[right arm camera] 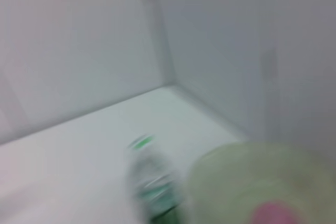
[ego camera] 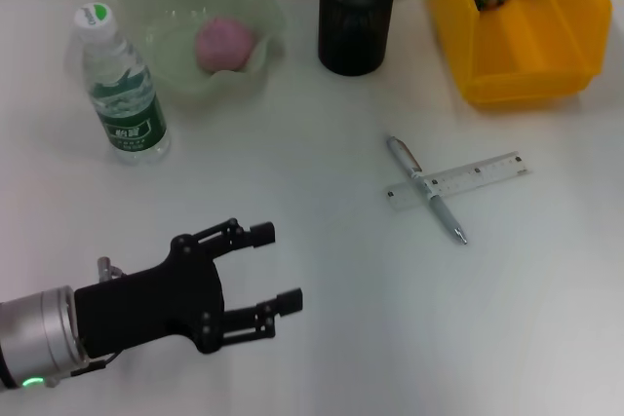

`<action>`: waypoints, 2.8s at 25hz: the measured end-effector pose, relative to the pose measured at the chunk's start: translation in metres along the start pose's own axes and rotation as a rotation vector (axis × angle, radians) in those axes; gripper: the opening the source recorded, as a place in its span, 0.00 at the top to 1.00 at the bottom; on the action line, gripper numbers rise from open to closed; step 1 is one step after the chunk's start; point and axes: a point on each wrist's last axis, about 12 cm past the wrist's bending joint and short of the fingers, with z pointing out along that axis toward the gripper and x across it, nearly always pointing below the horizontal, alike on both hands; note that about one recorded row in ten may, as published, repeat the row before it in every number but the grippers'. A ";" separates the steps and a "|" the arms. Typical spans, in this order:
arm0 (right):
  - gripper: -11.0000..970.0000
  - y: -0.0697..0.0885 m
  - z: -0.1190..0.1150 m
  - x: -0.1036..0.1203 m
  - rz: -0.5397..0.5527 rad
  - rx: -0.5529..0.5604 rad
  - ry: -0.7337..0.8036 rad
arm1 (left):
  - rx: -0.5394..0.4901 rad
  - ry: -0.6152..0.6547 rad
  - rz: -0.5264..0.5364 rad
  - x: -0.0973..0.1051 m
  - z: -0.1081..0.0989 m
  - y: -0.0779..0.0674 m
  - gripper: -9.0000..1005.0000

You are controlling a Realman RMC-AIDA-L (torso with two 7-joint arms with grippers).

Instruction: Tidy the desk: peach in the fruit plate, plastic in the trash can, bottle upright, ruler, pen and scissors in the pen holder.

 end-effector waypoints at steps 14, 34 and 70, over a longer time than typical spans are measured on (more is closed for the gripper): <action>0.23 0.021 0.040 0.055 -0.275 -0.175 0.509 | -0.026 0.099 0.088 -0.003 -0.012 0.014 0.19; 0.25 0.020 0.082 0.077 -0.465 -0.126 0.675 | -0.083 0.130 0.069 -0.001 -0.022 0.018 0.19; 0.50 0.018 0.102 0.089 -0.526 -0.115 0.679 | -0.112 0.116 0.049 -0.003 -0.028 0.019 0.19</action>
